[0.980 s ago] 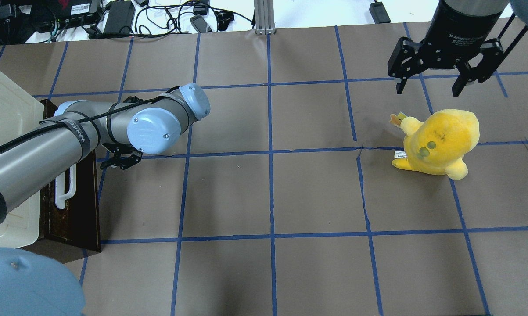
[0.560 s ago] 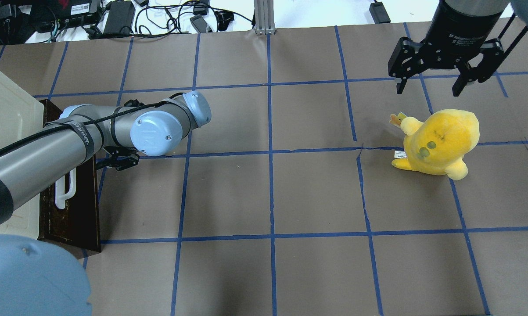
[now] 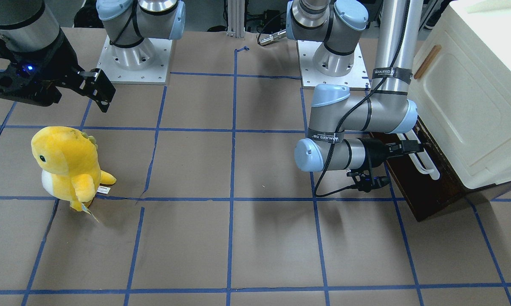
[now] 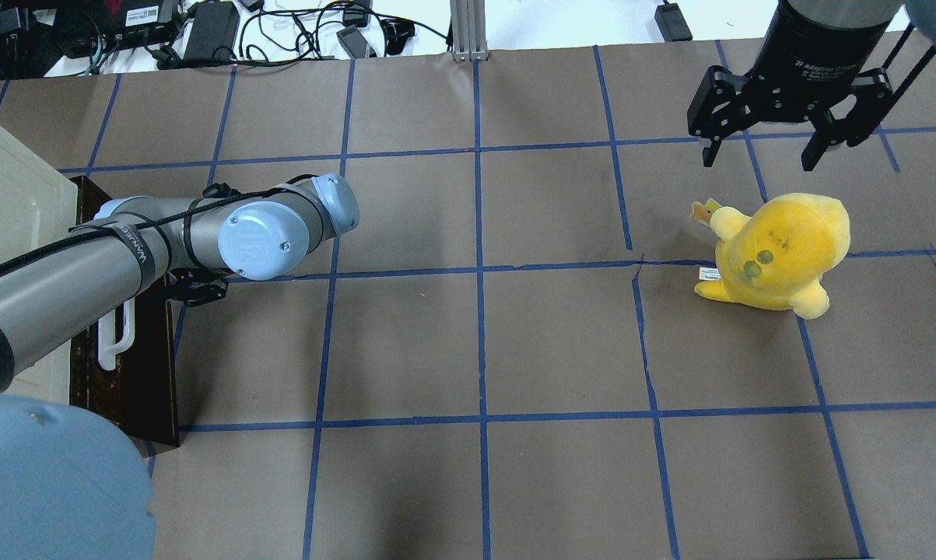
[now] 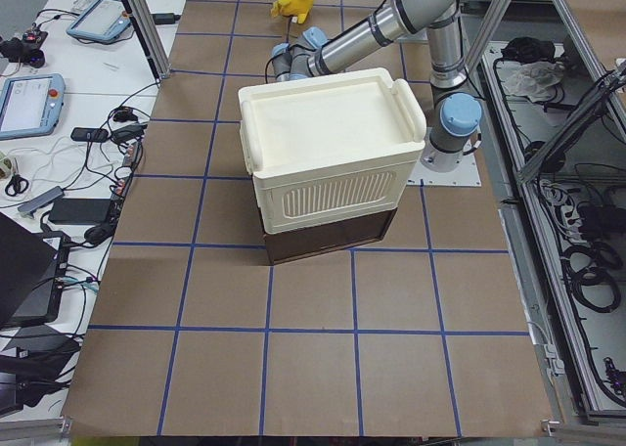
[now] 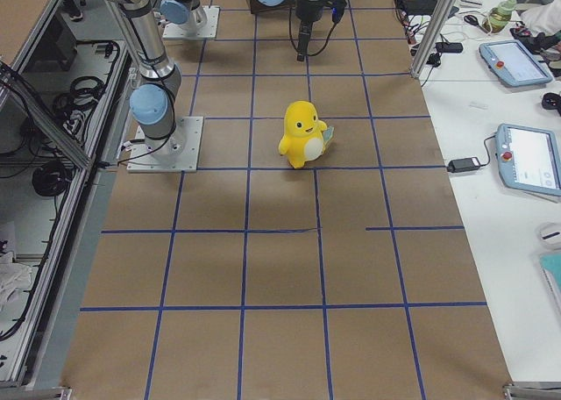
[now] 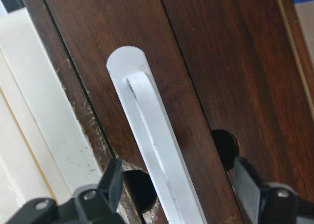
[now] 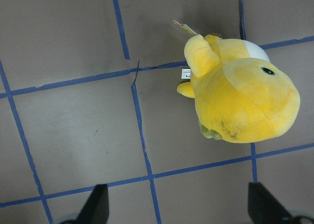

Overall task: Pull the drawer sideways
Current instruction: 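Close the left gripper around the white bar handle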

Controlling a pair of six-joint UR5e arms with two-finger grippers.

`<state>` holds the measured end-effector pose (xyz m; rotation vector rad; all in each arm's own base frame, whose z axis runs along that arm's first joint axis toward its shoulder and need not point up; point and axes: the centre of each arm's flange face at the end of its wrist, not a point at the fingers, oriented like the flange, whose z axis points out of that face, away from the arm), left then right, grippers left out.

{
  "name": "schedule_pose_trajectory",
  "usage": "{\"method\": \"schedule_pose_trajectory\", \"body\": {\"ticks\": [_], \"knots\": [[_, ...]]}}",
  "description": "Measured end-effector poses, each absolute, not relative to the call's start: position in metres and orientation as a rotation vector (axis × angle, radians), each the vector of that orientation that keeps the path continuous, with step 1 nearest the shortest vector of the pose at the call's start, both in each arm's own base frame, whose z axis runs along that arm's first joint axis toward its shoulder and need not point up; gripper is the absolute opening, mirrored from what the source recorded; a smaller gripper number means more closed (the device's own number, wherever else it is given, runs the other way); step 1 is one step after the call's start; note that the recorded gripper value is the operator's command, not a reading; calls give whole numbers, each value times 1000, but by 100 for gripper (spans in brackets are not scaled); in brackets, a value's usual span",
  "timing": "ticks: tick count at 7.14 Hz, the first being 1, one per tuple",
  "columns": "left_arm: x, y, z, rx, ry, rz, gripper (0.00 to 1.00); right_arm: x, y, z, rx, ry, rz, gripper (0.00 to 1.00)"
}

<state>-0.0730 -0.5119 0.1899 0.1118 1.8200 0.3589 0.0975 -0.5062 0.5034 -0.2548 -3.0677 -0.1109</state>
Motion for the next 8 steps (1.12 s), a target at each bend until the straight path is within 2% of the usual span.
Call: {"method": "schedule_pose_trajectory", "body": {"ticks": [1, 2, 4, 8], "knots": [[-72, -512, 189, 107, 1816, 356, 28, 98, -506, 503, -255, -3068, -111, 100], [-72, -512, 190, 100, 1816, 349, 21, 97, -506, 503, -255, -3068, -111, 100], [-72, -513, 194, 88, 1817, 334, 18, 97, -506, 503, -255, -3068, -111, 100], [-75, -512, 190, 79, 1814, 321, 18, 98, -506, 503, -255, -3068, -111, 100]]}}
